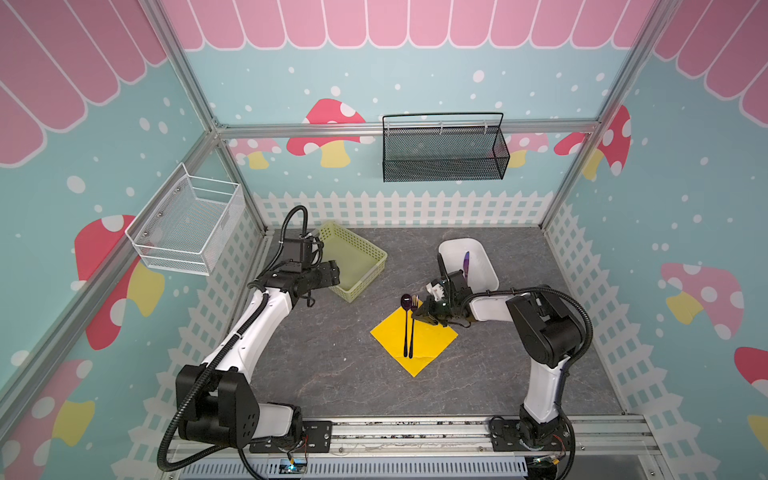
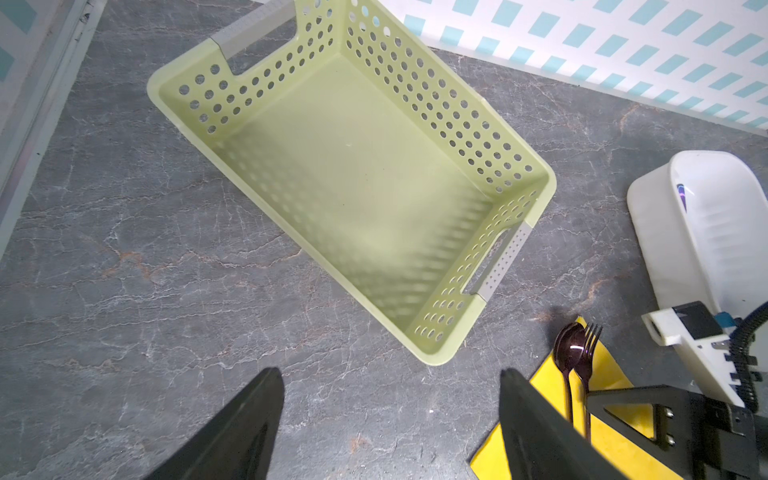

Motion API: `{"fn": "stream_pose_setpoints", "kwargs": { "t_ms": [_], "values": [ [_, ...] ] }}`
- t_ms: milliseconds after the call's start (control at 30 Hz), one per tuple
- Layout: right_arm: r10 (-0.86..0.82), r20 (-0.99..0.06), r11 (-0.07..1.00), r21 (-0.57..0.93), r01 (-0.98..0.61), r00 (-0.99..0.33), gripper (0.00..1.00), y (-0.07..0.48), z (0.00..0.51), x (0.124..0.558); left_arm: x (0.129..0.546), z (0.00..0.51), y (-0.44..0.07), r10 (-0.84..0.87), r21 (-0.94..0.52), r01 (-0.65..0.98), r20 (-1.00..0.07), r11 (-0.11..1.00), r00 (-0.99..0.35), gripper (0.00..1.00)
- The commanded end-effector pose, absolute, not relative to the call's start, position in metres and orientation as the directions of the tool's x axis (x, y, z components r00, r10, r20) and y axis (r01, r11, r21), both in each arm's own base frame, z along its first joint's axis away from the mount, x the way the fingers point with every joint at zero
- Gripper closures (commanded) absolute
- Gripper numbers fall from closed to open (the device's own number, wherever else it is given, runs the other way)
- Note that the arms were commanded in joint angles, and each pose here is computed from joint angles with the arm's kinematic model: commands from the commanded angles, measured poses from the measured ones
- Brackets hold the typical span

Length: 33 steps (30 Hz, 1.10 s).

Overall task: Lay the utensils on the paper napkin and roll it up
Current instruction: 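Lower the purple fork beside the spoon and open the right gripper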

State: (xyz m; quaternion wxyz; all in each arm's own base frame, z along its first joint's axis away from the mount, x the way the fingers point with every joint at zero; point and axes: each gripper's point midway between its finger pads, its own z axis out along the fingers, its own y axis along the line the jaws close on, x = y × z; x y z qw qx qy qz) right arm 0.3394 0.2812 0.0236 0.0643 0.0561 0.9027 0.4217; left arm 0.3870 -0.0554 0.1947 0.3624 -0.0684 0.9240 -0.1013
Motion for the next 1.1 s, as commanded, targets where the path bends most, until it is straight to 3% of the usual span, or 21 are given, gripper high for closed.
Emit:
{"fn": "stream_pose_setpoints", "kwargs": {
  "t_ms": [0,467,867,1067],
  "values": [
    [0.156,-0.068,0.667,0.743,0.055,-0.985,0.83,0.279,0.024,0.337,0.387,0.188,-0.054,-0.201,-0.235,-0.059,-0.644,0.970,-0.738,0.17],
    [0.145,-0.091,0.693,0.720,0.035,-0.985,0.84,0.279,0.022,0.349,0.387,0.186,-0.054,-0.202,-0.234,-0.063,-0.641,0.970,-0.740,0.17],
    [0.077,-0.179,0.896,0.443,-0.010,-0.981,0.78,0.254,0.049,0.339,0.386,0.185,-0.056,-0.212,-0.249,-0.064,-0.630,0.966,-0.747,0.17],
    [0.079,-0.199,0.936,0.351,0.005,-0.977,0.74,0.263,0.052,0.333,0.386,0.187,-0.057,-0.215,-0.256,-0.062,-0.631,0.965,-0.745,0.17]
  ]
}}
